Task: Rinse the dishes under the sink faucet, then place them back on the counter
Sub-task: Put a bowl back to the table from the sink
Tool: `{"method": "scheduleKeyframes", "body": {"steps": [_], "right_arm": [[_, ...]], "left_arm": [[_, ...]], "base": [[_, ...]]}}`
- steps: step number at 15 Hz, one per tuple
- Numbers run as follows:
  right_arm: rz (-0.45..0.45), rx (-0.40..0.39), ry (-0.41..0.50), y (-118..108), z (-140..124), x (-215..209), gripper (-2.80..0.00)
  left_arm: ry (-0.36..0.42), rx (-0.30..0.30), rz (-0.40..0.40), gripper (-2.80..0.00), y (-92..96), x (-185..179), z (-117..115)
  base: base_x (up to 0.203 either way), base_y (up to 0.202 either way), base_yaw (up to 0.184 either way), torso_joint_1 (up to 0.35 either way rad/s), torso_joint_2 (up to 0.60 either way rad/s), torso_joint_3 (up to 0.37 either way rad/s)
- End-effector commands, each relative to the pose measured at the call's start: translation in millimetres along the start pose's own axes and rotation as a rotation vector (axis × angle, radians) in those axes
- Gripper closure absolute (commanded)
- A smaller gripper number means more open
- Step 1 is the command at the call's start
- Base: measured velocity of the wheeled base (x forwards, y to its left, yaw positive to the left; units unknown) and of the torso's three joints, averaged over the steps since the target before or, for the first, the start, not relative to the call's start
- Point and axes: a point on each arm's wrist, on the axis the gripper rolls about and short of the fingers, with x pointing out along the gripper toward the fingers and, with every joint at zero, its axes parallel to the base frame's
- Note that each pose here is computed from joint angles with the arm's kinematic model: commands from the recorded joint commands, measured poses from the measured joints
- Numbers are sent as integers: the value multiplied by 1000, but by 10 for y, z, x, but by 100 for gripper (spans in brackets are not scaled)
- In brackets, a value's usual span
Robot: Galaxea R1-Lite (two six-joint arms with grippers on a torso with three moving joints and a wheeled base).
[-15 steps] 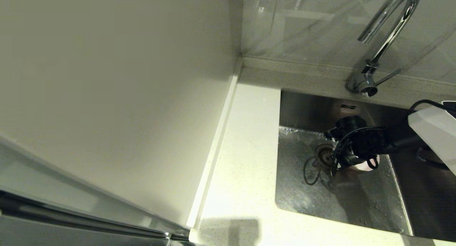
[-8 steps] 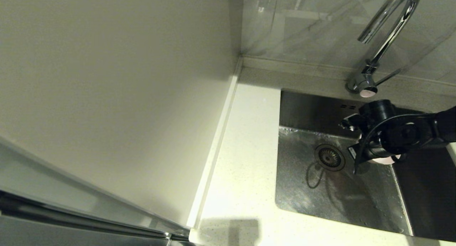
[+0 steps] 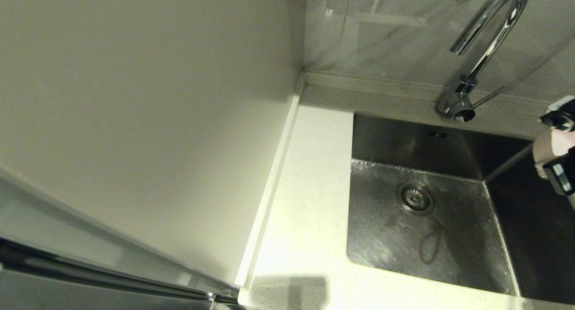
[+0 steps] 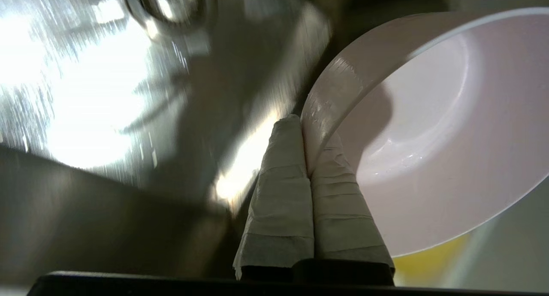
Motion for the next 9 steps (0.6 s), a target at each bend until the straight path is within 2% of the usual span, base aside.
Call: {"method": "scheduleKeyframes", "body": {"steps": [1,4,5,9], "right_arm": [[-32,63,188,-169,-279,-419,0],[-104,93,535,-246,-540,-533,0],[-128,101,611,-271,-595,-528,0],[-155,159,775,-353,-755,-254,0]], "left_arm": [[3,0,0,0,0,2,-8],[3,0,0,0,0,2,-8],[3,0,0,0,0,2,-8],[3,0,0,0,0,2,-8]], "base": [[0,0,0,0,0,0],[0,0,0,0,0,0],[0,0,0,0,0,0],[0,0,0,0,0,0]]}}
